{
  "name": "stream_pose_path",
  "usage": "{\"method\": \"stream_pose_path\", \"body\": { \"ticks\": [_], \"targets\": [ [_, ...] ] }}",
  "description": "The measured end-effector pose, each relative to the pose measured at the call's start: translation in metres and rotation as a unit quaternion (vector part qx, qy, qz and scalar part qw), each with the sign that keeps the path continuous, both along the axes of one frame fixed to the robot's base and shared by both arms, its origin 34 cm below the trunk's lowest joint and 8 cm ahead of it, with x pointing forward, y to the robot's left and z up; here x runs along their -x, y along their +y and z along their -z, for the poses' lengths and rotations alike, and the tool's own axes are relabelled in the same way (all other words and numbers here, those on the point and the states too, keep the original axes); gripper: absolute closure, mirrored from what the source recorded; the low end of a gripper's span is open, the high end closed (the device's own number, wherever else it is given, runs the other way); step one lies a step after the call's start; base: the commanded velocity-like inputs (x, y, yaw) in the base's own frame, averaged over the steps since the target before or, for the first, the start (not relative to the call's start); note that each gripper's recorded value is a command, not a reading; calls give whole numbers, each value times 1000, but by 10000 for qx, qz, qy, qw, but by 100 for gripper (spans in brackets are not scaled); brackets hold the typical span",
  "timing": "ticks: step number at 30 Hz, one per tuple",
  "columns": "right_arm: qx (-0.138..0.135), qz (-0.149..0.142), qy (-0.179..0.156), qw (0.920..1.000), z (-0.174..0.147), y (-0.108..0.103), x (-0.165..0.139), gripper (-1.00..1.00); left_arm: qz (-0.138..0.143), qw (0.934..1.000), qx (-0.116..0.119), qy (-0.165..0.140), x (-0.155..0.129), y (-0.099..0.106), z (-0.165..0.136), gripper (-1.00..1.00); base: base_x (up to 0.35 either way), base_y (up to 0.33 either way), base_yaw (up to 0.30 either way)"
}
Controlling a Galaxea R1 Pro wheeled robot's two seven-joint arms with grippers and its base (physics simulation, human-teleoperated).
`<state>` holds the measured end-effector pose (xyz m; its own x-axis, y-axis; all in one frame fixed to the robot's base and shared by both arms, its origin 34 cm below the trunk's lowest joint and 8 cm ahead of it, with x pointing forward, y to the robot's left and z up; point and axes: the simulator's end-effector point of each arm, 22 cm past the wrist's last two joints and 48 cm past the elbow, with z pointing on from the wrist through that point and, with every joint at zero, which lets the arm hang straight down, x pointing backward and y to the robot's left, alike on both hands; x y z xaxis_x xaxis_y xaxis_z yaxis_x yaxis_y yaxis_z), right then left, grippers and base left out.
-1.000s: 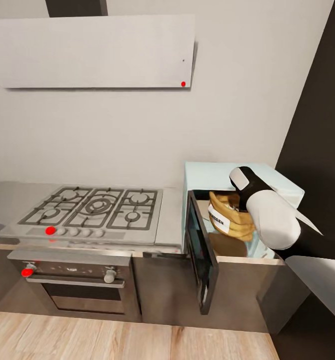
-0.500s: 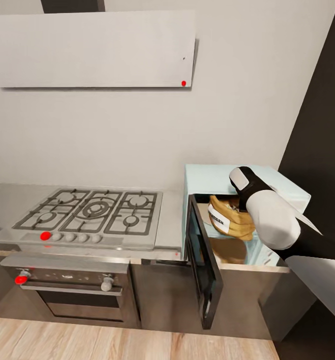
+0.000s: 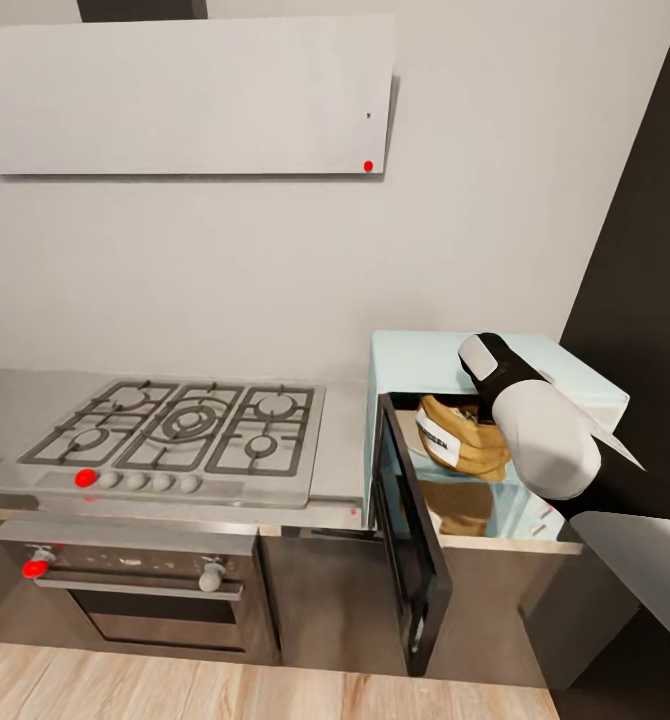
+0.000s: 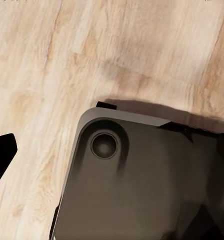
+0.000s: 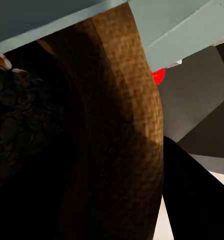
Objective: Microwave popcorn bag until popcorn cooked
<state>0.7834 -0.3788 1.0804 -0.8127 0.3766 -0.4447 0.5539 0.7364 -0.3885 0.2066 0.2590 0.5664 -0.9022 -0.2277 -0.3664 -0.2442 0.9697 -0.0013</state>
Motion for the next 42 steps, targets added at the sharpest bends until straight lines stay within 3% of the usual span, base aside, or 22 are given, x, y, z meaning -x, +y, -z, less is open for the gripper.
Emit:
{"method": "stream_pose_path", "body": {
  "ticks": [11, 12, 28, 31, 42],
  "targets": [
    [50, -33, 158, 9999, -1, -1, 7, 100, 3, 10000, -2, -21, 0, 0, -1, -100, 38, 0, 0],
    [47, -34, 157, 9999, -1, -1, 7, -100, 2, 10000, -3, -21, 0, 0, -1, -100, 0, 0, 0],
    [73, -84, 200, 9997, -2, -2, 7, -100, 4, 10000, -2, -19, 0, 0, -1, -100, -2, 0, 0],
    [-12, 0, -4, 10000, 0, 0, -1, -100, 7, 10000, -2, -4, -1, 0, 0, -100, -216, 0, 0],
    [-86, 29, -80, 9999, -1, 1, -2, -100, 3, 10000, -2, -6, 0, 0, 0, -100, -33, 0, 0]
  ]
}}
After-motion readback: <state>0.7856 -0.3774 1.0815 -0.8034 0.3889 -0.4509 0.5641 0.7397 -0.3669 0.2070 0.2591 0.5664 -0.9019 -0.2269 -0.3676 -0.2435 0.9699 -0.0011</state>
